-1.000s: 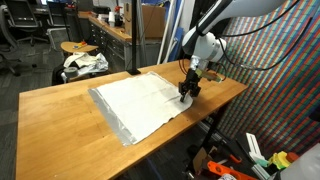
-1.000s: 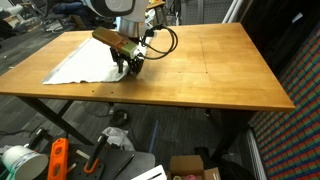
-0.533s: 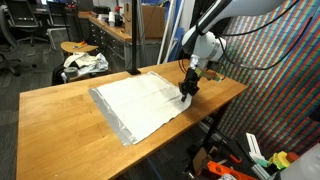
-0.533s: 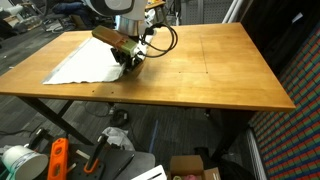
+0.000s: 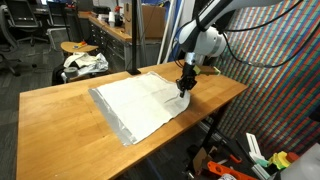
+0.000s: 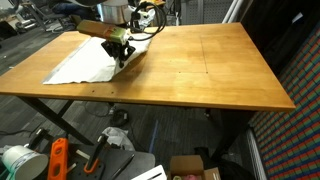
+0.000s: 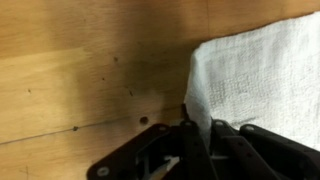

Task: Fold the towel on the table.

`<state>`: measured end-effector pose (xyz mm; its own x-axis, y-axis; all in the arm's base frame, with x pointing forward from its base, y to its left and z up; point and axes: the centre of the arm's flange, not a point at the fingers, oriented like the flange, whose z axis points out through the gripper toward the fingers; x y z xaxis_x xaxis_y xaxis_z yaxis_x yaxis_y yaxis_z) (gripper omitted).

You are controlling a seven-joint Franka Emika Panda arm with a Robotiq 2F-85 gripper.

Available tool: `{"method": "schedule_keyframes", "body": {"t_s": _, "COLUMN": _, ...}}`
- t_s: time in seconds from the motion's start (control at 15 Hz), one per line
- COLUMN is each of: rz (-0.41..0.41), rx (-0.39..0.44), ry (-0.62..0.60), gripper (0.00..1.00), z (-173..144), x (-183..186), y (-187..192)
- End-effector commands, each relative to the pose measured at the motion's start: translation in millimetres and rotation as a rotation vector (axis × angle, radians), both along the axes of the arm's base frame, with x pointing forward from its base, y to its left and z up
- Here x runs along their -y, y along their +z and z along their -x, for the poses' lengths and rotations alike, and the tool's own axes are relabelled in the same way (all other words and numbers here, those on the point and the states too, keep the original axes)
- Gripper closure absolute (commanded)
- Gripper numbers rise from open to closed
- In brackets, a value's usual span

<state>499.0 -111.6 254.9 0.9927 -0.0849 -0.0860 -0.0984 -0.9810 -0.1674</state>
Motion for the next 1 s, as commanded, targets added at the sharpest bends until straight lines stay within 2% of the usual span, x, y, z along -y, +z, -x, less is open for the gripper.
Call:
{"method": "schedule_keyframes", "body": {"t_s": 0.0, "rz": 0.03, "rx": 0.019, "ry": 0.065, "gripper": 0.87, "z": 24.2, "x": -37.7, "y": 26.9}}
{"method": "schedule_keyframes", "body": {"t_s": 0.2, "rz": 0.036, "rx": 0.039, "ry": 0.099, "gripper": 0.88, "z": 34.7, "x": -66.2, "y": 36.4}}
{"method": "schedule_keyframes", "body": {"t_s": 0.6, "rz": -0.041, "rx": 0.172, "ry": 0.081, "gripper": 0.88, "z": 47.7, "x": -130.8, "y": 49.5}}
{"method": "schedule_keyframes", "body": {"t_s": 0.93, "rz": -0.003, "rx": 0.292, "ry": 0.101, "gripper": 0.88, "z": 57.2, "x": -182.3, "y": 44.3}}
